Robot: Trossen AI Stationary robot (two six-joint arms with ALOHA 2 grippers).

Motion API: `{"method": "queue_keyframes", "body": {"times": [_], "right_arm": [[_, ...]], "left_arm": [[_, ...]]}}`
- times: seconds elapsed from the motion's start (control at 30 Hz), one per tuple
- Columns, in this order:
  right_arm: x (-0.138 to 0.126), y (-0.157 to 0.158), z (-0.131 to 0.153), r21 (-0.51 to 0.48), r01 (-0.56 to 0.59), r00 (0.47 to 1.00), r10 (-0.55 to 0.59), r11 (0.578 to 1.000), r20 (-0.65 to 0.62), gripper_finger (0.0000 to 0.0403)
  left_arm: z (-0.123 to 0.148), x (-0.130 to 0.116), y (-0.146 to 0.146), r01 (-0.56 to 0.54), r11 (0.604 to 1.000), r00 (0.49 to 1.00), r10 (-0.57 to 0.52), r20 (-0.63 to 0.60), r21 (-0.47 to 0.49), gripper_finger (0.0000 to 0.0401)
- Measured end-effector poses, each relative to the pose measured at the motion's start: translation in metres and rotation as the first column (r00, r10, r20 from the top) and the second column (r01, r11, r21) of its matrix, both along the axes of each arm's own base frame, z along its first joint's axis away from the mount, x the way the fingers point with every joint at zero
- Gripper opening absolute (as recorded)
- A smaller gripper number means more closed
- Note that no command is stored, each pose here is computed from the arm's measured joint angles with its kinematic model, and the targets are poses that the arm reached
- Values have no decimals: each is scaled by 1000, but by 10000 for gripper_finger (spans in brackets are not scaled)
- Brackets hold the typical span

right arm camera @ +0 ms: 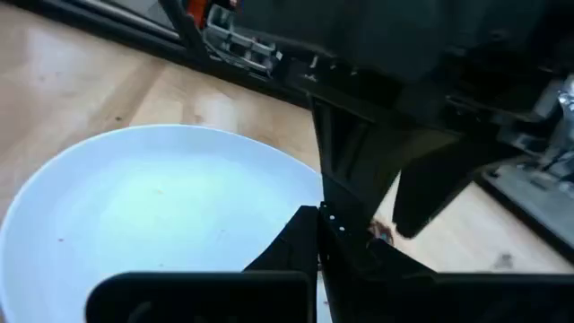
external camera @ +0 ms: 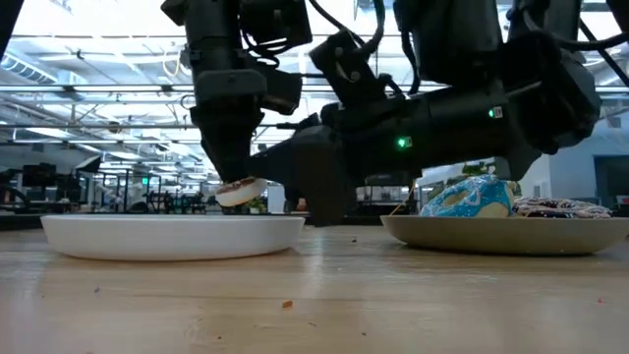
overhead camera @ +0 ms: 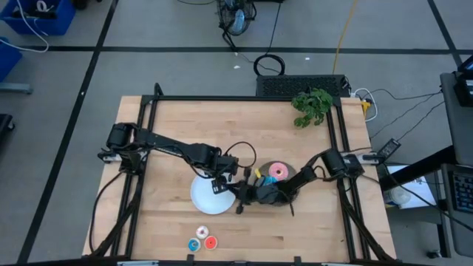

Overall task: Pick & Place donuts
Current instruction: Put the small brown donut on the white plate, then put the small white donut on the white plate

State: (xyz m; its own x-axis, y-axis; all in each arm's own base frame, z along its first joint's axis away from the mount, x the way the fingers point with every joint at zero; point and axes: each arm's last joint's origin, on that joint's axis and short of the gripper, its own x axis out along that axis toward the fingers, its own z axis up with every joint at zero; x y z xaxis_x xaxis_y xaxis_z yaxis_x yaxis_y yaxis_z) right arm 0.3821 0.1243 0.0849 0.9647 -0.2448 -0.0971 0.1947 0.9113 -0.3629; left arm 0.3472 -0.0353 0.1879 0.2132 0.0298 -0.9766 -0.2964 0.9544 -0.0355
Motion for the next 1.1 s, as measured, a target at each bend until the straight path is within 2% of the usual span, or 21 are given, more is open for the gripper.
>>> {"method": "queue_keyframes", "body": {"times": [0.17,0.4,0.5,0.6,0.73,0.9,1.0,1.1], "right_arm": [[4,2,-1,-19,-1,1000,1,1000,-27,0],[5,-3,-6,33,-6,998,8,999,-66,0],[5,-2,-5,12,-13,998,13,1000,-60,0],[3,2,2,-31,-20,998,18,999,-64,0],[-2,12,28,-86,-61,997,56,994,-59,0],[-34,17,70,-136,-133,991,134,982,-3,0],[-68,10,92,-149,-197,979,202,969,19,0],[-105,-4,111,-120,-262,960,271,958,67,0]], "left_arm": [[0,-1,-7,21,1000,1000,-21,-2,1,251],[0,-3,-21,66,997,998,-67,-6,-31,250],[0,-3,-23,72,997,997,-72,-5,-14,250],[0,-3,-22,84,996,996,-84,-4,16,250],[5,-8,-18,121,992,992,-120,-35,44,250],[42,-30,-11,80,988,997,-77,-26,129,250],[68,-46,-12,43,990,998,-50,42,137,250],[89,-64,-19,9,991,995,-22,95,132,250]]}}
